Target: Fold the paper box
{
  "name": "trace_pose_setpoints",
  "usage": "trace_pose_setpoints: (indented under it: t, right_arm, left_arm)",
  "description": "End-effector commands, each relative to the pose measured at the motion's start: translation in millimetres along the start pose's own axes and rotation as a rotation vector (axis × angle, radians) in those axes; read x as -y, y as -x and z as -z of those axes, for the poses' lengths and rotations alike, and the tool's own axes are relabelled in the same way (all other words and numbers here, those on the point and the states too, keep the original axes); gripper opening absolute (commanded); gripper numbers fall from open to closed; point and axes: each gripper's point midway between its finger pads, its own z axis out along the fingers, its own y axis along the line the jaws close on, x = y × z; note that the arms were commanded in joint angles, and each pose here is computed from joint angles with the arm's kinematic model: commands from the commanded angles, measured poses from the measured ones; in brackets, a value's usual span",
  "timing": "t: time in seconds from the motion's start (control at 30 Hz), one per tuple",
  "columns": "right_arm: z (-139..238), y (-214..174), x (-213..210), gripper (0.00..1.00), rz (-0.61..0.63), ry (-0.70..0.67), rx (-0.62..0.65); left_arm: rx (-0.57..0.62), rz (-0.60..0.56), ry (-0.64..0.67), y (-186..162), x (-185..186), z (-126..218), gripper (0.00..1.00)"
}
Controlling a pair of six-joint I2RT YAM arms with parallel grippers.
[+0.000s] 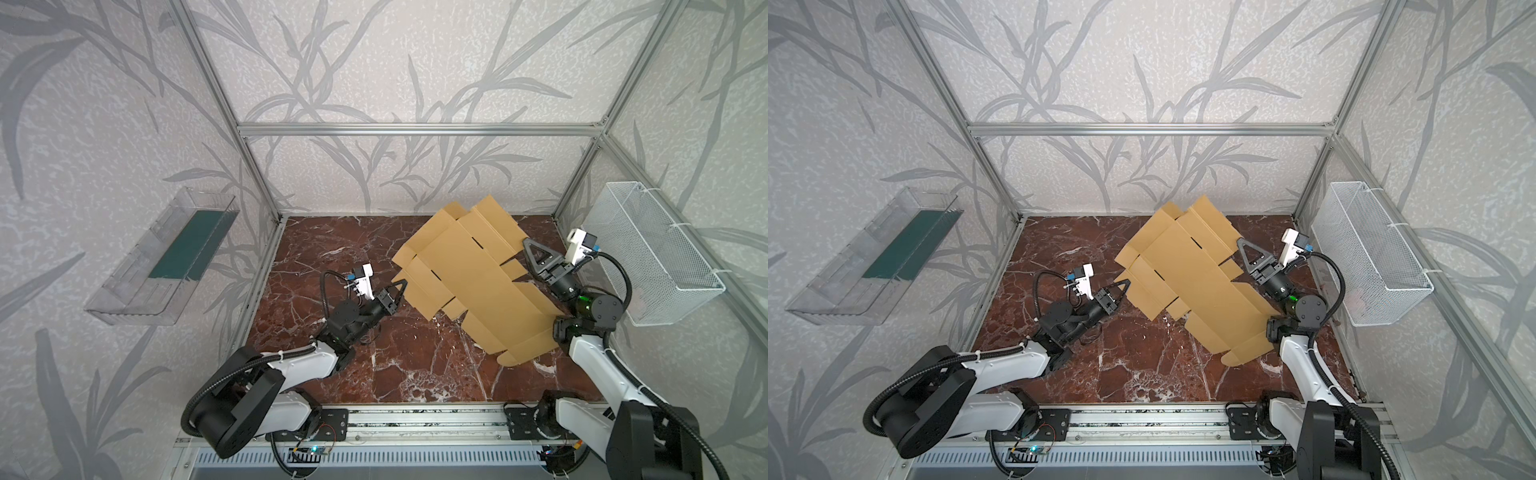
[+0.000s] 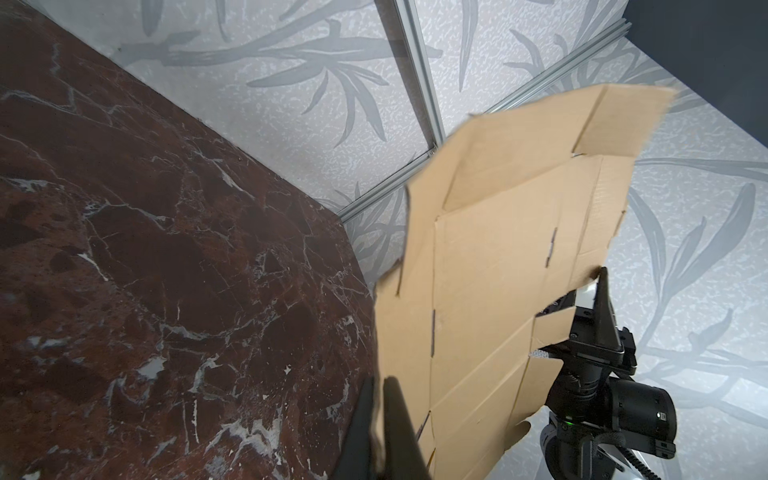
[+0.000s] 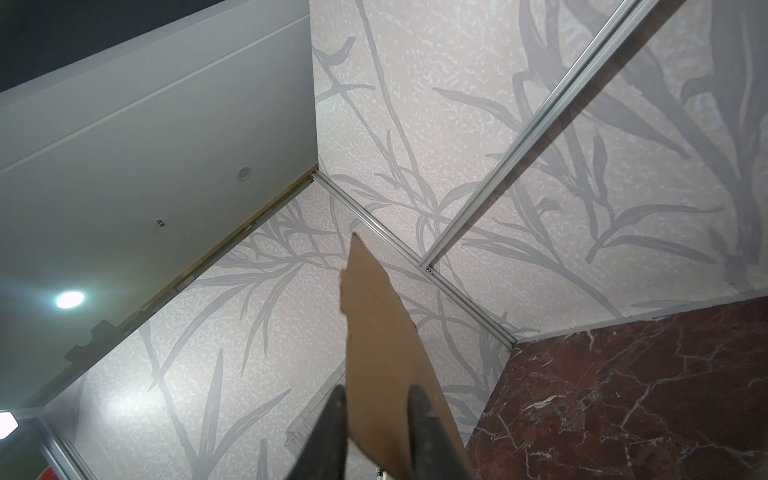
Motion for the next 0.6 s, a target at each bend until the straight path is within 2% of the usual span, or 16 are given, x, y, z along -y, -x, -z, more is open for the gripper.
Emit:
trace_pose_setpoints:
  t: [0.0,0.03,0.07,0.2,0.3,0.4,0.57]
  right_arm:
    - [1,6,-16,0.66,0.050,0.034,0.030]
    - [0,7,-13,0.85,0.038,0.021,0.034]
    - [0,9,-9,0.99,0.025,0.005,0.043]
    - [0,19,5,0.99,-0.030,-0.066,0.071]
    - [-2,20,17,0.99,-0.058,-0.141,0.058]
    - [1,17,26,0.99,-0.024,-0.235,0.045]
    - [6,0,33,0.99,0.071,-0.429,-0.016]
  left_arm:
    - [-0.050,-0.139,0.087,10,-1,-6,0.00]
    - [-0.066,-0.184,0.122,12,-2,-8,0.00]
    - [-0.082,-0.231,0.162,16,-2,-9,0.00]
    - [-0.113,-0.394,0.268,34,1,-14,0.00]
    - [-0.133,-0.458,0.334,43,0,-16,0.00]
    - [-0.161,-0.541,0.288,37,2,-25,0.00]
    - [-0.221,-0.661,0.293,29,-9,-32,0.00]
